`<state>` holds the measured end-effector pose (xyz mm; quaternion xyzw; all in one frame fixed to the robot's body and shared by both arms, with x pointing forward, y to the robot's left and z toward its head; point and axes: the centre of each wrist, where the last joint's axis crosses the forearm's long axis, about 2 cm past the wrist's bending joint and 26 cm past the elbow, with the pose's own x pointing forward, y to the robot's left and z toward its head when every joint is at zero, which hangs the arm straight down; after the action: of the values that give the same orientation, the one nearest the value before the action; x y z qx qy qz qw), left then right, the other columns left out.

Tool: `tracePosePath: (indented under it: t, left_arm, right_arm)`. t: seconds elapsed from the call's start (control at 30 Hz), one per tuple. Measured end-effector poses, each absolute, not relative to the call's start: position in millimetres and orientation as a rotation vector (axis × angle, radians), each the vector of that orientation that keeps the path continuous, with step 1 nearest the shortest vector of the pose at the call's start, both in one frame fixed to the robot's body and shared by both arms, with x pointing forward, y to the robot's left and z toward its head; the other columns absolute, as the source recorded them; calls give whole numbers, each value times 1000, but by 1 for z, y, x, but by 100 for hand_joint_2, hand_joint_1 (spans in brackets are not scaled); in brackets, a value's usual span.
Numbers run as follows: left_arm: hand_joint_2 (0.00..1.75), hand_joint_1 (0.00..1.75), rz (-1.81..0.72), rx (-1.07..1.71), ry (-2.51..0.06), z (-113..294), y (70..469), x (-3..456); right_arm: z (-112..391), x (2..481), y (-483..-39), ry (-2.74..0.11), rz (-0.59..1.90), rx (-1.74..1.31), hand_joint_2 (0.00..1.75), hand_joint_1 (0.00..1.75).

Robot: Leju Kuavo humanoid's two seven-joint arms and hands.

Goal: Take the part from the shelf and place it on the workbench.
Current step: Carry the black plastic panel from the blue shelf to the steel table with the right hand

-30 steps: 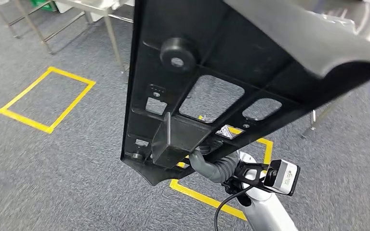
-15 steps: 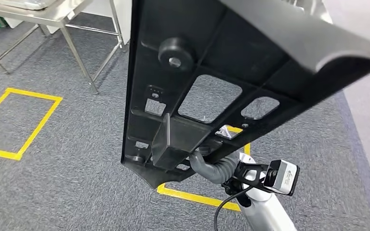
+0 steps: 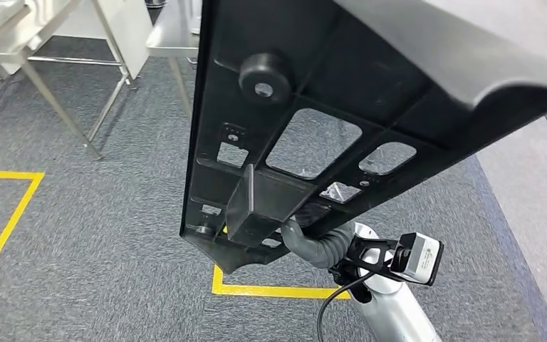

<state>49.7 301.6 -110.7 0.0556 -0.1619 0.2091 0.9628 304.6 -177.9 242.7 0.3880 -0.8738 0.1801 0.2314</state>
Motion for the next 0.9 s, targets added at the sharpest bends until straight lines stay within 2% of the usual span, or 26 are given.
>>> tracePosePath:
  t: [0.9]
  left_arm:
    - [0,0,432,88,-317,-111,303,48]
  right_arm:
    - [240,307,-179,-2398,484,1041,175,150]
